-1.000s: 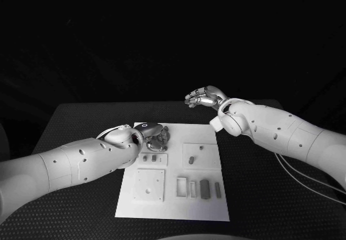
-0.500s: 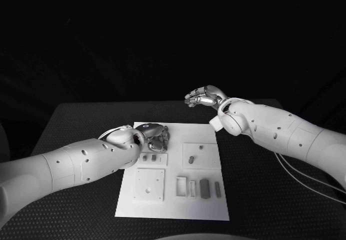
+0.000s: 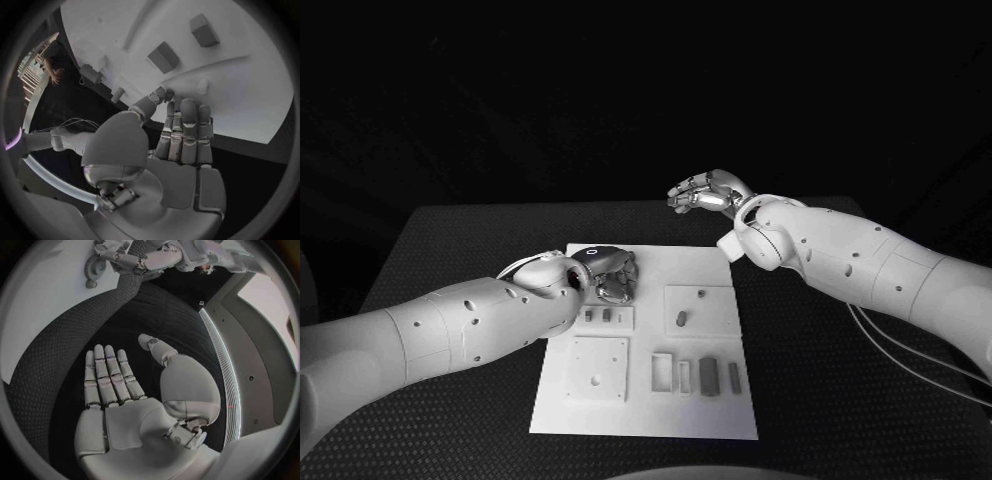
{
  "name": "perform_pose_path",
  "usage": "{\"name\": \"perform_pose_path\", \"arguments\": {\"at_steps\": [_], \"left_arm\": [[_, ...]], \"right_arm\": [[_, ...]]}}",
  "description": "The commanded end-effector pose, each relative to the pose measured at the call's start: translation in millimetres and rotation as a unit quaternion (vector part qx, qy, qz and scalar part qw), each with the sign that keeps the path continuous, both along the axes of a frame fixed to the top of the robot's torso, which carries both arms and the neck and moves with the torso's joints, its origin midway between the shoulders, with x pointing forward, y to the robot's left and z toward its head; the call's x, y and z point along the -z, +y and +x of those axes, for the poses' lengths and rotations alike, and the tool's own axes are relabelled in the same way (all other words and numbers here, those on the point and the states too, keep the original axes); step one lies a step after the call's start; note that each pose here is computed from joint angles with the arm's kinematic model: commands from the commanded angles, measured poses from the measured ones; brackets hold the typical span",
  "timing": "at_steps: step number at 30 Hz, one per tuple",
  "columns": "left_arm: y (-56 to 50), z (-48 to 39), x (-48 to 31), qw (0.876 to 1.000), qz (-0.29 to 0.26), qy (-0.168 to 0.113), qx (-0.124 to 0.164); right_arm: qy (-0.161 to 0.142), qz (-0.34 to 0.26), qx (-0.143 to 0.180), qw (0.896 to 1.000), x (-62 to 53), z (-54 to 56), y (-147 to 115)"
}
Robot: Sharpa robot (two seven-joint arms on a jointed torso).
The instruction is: Assemble the parts on the task board
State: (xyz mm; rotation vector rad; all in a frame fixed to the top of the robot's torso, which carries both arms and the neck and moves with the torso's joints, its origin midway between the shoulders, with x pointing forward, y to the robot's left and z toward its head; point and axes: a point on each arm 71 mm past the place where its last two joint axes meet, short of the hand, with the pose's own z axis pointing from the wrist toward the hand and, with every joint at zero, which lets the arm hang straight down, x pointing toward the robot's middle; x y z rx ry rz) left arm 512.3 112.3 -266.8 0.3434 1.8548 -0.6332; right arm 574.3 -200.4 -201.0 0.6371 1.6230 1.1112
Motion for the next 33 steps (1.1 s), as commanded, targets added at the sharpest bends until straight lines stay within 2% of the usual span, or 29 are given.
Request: {"name": "perform_pose_path", "arguments": {"at_steps": [1,18,28,33], "left_arm": [[-3.5,-4.8,6.7,1.0,0.01,0.018,0.013],[-4.1,-6.0,9.0,0.999,0.022,0.029,0.02],[-1.9,-4.3,6.0,1.0,0.004,0.015,0.013],[-4.7,-5.8,1.2,1.0,-0.024,-0.006,0.015]], "right_arm": [[-0.001,0.001,-0.006,1.0,-0.2,-0.5,1.8],[-0.001,0.001,-0.007,1.0,-0.3,-0.6,1.8],[0.0,0.001,-0.007,1.0,-0.3,-0.7,2.2],[0.0,0.001,-0.008,1.0,0.0,-0.3,2.4]]}}
